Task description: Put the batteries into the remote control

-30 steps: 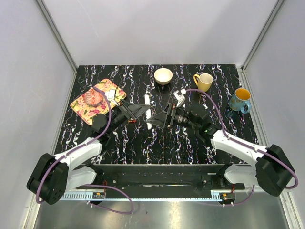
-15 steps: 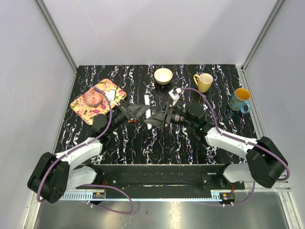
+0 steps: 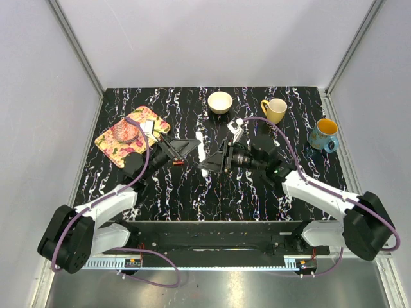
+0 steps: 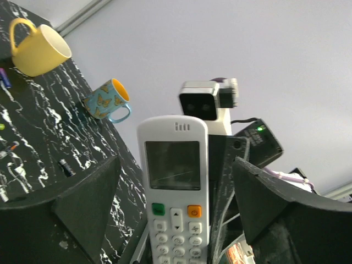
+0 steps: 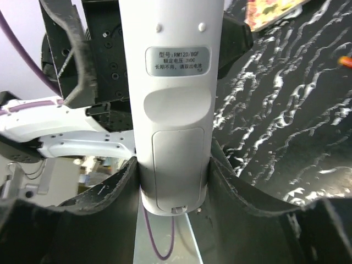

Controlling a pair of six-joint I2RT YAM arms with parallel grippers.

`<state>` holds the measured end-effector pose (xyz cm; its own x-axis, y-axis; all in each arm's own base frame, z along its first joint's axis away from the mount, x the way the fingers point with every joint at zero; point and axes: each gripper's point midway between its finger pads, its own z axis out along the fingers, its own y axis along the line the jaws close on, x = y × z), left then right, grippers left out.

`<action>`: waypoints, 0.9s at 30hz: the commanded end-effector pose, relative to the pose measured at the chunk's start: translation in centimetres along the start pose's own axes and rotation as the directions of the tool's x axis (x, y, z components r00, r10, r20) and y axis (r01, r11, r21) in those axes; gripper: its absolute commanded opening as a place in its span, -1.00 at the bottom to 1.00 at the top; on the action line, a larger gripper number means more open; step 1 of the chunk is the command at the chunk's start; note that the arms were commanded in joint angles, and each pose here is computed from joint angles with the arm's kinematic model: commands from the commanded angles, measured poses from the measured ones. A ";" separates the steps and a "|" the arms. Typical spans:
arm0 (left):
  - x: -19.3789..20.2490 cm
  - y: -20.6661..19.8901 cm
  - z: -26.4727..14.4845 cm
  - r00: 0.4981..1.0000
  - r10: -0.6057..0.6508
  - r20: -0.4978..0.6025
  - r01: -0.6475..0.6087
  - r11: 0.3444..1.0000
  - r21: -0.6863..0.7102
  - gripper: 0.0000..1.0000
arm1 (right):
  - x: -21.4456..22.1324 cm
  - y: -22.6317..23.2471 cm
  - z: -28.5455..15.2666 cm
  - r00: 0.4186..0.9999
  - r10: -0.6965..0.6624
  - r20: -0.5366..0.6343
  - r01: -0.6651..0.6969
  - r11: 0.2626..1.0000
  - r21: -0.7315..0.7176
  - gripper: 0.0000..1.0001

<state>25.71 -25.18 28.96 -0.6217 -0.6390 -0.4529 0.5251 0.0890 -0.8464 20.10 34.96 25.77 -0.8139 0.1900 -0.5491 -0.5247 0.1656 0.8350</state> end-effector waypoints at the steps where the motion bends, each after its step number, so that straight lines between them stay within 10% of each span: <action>1: -1.5 -1.4 0.0 0.996 0.093 0.017 -0.093 0.996 0.014 0.81 | -2.1 0.0 -1.9 0.984 -0.178 -0.027 0.180 0.963 0.199 -1.00; 11: -1.1 1.6 0.8 0.964 0.246 -0.099 -0.265 0.906 -0.331 0.90 | -2.2 -6.3 -6.0 0.958 -0.202 -0.203 0.286 0.737 0.612 -1.00; 27: 4.2 5.1 4.4 0.945 0.211 -0.252 -0.302 0.859 -0.413 0.82 | -1.6 -5.3 -5.5 0.967 -0.182 -0.176 0.252 0.745 0.617 -1.00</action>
<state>27.40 -30.24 21.83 -0.6706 -0.3562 -0.6507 0.3693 0.6004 -0.7093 22.59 27.81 19.88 -0.7694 -0.0555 -0.6364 -0.4238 0.7898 0.4434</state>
